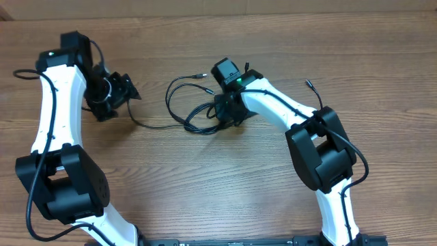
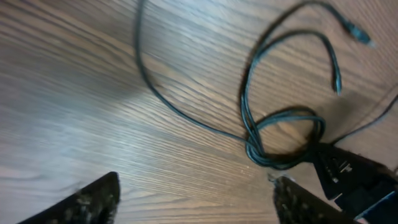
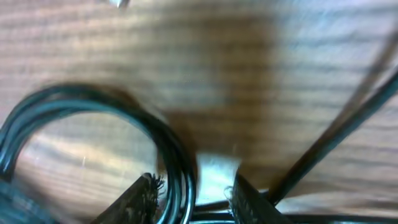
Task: Untangle cables
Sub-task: 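Bring the left gripper back to the coil beside the right gripper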
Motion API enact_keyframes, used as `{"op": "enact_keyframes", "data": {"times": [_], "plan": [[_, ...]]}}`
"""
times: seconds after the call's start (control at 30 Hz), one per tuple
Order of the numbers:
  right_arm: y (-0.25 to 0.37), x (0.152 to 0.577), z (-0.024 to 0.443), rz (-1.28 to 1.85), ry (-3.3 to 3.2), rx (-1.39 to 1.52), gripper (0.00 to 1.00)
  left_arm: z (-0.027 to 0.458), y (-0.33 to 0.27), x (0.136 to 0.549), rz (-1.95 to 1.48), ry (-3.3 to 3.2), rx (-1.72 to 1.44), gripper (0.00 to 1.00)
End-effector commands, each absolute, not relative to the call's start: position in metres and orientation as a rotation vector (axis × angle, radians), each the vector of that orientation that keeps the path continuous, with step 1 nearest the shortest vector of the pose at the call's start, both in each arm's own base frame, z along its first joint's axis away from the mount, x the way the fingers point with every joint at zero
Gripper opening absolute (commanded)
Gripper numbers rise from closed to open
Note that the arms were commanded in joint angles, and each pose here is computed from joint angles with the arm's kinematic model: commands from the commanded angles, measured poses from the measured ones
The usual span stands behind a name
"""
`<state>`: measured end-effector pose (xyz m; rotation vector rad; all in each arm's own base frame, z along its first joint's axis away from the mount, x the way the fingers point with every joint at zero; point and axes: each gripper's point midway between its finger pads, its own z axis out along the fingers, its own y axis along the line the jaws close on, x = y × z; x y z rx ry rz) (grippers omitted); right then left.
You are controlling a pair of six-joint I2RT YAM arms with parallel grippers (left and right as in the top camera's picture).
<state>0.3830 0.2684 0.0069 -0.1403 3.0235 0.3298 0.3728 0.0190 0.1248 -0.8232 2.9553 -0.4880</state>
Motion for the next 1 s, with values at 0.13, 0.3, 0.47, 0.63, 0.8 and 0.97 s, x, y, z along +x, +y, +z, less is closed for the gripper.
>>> {"op": "enact_keyframes", "data": {"times": [0.13,0.3,0.47,0.63,0.8,0.97], "plan": [[0.302,0.365,0.07,0.872,3.005,-0.27,0.49,0.095,-0.057,0.346,-0.739,3.095,-0.644,0.72],[0.298,0.354,0.067,0.875,3.069,-0.221,0.43,0.074,-0.095,0.334,-0.734,3.148,-0.571,0.51],[0.29,0.36,0.056,0.779,3.092,-0.058,0.4,0.048,-0.117,0.32,-0.645,3.169,-0.78,0.42],[0.284,0.359,0.045,0.729,3.105,0.022,0.39,0.025,-0.129,0.314,-0.6,3.12,-1.0,0.42],[0.285,0.361,0.042,0.733,3.097,0.018,0.39,0.02,-0.135,0.327,-0.637,3.042,-1.055,0.36],[0.286,0.363,0.043,0.739,3.086,0.015,0.39,0.018,-0.131,0.342,-0.611,2.978,-1.045,0.31]]}}
